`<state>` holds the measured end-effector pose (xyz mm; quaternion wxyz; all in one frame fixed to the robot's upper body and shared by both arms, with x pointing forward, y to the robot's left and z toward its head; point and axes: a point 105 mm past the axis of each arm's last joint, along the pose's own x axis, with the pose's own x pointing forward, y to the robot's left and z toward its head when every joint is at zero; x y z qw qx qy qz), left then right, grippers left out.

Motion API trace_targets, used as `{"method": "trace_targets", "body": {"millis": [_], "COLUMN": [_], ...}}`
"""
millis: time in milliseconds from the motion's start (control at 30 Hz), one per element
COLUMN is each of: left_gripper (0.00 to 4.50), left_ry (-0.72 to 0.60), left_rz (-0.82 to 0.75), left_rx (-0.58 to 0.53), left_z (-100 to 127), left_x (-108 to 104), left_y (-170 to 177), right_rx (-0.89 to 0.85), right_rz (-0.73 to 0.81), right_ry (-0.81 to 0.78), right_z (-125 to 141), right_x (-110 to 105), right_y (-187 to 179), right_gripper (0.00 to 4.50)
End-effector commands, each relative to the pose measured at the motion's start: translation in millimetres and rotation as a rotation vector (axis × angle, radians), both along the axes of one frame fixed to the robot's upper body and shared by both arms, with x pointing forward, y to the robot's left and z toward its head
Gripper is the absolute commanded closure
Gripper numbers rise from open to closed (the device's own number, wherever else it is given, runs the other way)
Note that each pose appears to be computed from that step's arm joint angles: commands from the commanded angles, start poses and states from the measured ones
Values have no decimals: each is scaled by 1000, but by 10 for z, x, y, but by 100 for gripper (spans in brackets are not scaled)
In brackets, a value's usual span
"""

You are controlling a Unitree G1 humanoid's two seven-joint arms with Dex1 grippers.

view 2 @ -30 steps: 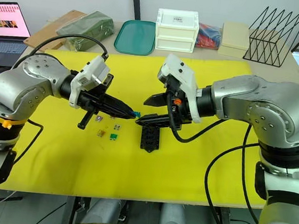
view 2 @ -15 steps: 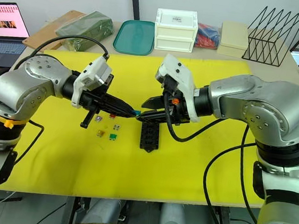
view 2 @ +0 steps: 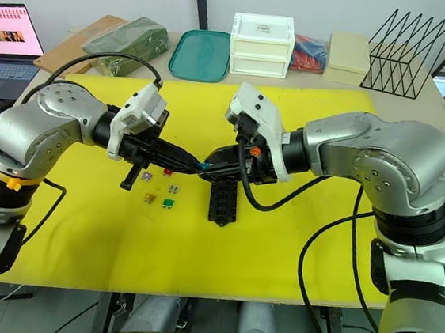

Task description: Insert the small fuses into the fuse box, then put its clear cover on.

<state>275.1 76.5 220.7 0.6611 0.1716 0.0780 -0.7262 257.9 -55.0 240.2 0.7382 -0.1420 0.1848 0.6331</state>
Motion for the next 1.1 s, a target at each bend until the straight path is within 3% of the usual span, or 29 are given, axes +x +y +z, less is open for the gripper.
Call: {"method": "trace_targets", "body": {"millis": [33,200,367,667,800,1100], "left_gripper": [450,450,450,450,355,32], "left_ry": [-45,-47,-49,-58,-71,-86], "left_rz": [-4,-1,1,23,50,24], "left_rx": [-5,-5,-4,16,45,123], "left_z": [91,92,94,58,-48,-603], "left_x": [-16,-17,-16,-3,-14,-323], "left_y": [11,12,11,26,65,248], "right_rx": [19,20,20,13,-43,-163], "right_rz": [15,16,14,22,54,185], "right_ry": [-42,-42,-43,-44,-90,-204], "right_z": [110,108,103,96,14,-376], "right_x": [-14,-15,-8,-18,-31,-70], "right_y": [25,29,34,30,-44,-197], "right_gripper": [297,297,448,448,450,450]}}
